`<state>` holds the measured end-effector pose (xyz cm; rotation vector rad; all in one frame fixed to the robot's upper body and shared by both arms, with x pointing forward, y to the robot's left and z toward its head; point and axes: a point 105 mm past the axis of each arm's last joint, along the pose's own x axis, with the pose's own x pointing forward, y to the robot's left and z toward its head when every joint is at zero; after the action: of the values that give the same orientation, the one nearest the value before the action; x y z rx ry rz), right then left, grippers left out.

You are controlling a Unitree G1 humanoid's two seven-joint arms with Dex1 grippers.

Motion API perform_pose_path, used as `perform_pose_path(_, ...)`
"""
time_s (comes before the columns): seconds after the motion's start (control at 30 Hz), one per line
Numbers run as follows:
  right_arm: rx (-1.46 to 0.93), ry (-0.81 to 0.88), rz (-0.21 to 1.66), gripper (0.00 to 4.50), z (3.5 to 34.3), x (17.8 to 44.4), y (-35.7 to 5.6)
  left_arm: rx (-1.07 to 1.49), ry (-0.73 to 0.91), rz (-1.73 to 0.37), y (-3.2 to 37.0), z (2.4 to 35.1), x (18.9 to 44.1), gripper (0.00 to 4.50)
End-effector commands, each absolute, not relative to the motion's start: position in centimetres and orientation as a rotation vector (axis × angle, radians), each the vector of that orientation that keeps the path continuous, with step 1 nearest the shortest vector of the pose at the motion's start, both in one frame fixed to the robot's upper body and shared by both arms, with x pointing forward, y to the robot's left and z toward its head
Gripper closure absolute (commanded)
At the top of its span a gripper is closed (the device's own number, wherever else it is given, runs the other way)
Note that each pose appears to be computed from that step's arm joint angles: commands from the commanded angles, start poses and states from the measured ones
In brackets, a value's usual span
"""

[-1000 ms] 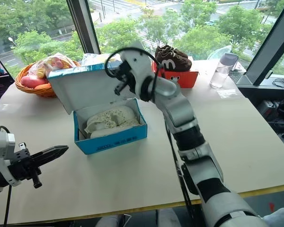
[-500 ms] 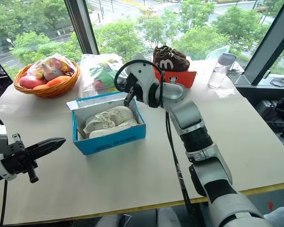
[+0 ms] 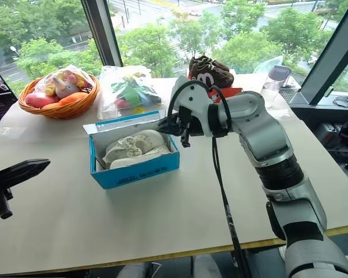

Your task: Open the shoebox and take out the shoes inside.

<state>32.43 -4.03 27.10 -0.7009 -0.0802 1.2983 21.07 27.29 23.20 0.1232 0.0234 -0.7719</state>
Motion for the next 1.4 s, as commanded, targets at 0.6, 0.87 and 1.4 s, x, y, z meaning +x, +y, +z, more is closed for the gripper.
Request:
perform_pose_path(0.6, -0.650, 0.005, 1.237, 0.01, 23.2, 37.3, 5.1, 0.221, 0.108, -0.965, 29.2, 23.2, 25.7, 4.50)
perform_pose_path(0.87, -0.624, 0.067, 1.246, 0.01, 21.0, 37.2, 7.1, 0.220, 0.101, -0.990, 28.4, 22.6, 26.0, 4.50)
perform_pose_path(1.4, -0.673, 0.167, 1.157, 2.04, 16.1, 38.8, 6.4, 0.225, 0.093, -0.987, 27.9, 22.4, 26.2, 4.50)
